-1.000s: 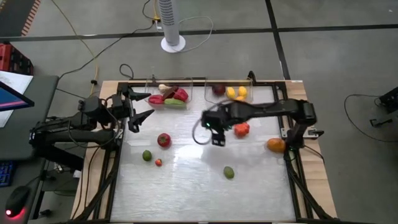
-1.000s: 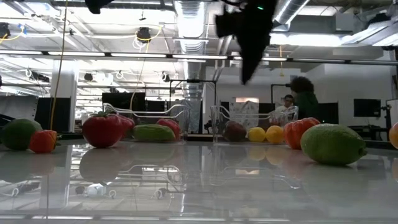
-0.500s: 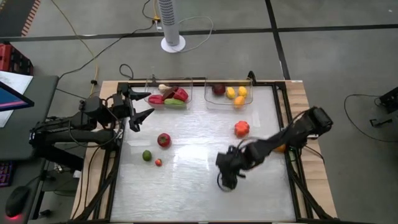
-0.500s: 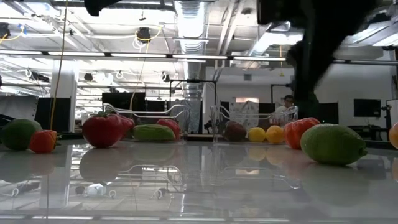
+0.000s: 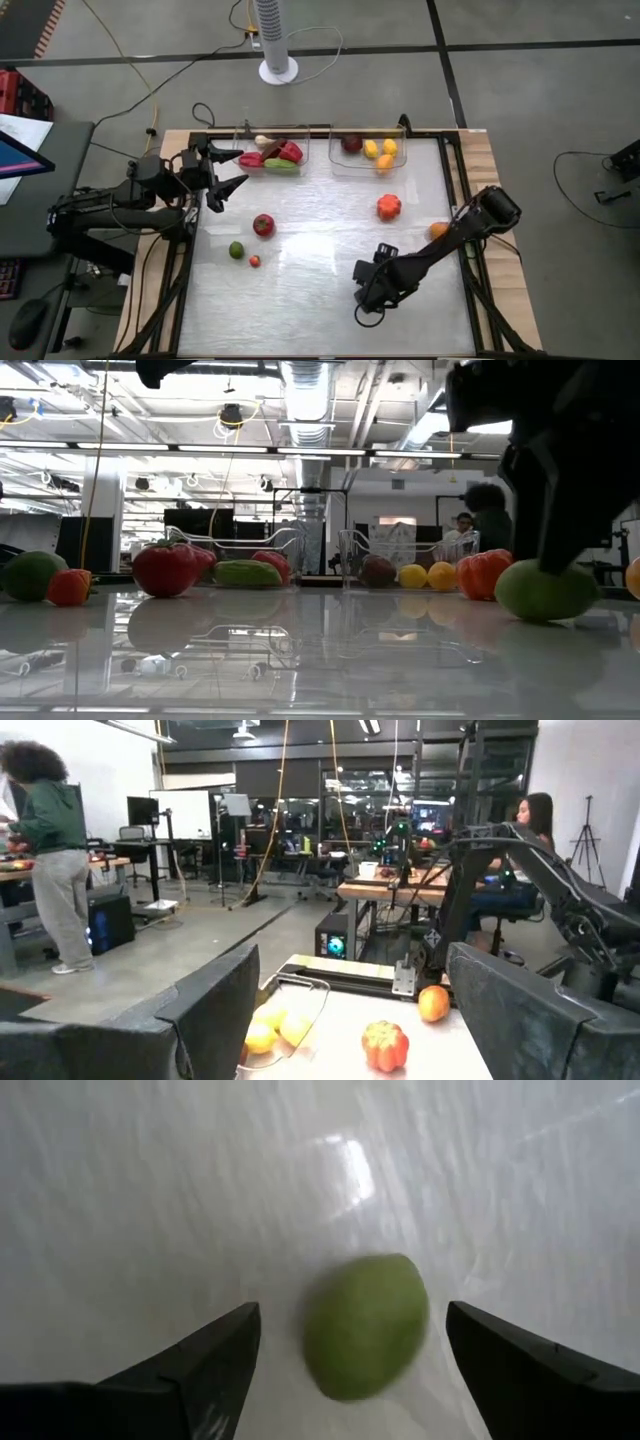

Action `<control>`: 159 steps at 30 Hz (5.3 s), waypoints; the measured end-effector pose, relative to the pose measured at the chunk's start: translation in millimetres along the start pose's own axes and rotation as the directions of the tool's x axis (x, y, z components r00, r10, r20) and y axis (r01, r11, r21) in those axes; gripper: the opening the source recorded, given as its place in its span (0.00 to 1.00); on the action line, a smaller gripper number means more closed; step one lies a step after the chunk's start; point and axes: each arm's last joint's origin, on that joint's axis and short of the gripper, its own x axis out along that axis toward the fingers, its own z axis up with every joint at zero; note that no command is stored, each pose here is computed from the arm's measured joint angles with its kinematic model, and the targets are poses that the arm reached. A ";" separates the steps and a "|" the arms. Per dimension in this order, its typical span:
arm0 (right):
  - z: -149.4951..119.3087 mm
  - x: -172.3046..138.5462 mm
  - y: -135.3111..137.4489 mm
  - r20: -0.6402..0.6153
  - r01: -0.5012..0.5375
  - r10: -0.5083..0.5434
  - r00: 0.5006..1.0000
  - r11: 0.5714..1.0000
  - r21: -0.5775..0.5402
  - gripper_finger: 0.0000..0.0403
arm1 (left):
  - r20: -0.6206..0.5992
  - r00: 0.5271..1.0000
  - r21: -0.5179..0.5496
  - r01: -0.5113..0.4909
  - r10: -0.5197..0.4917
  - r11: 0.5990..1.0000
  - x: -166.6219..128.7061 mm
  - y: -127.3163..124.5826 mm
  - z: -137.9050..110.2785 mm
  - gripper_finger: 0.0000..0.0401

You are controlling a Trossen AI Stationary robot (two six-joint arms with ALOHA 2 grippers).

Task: Sort produce into baskets
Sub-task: Put the lime in the container, then put the squash in the container

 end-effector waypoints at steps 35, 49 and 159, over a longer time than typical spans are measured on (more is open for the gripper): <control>37.1 -0.1 -58.4 0.090 0.272 -0.260 0.961 0.949 -0.160 0.55 | 0.005 1.000 0.002 0.000 0.000 1.000 -0.1 0.0 0.5 0.77; 95.6 -35.2 -232.7 0.129 0.581 -0.580 0.804 0.813 0.035 0.58 | 0.000 1.000 0.026 0.000 0.000 1.000 0.0 0.0 0.0 0.77; 82.9 -66.2 -169.8 -0.019 0.403 -0.405 0.914 0.914 -0.048 0.56 | -0.018 1.000 0.026 0.000 0.000 1.000 0.0 0.0 -1.7 0.77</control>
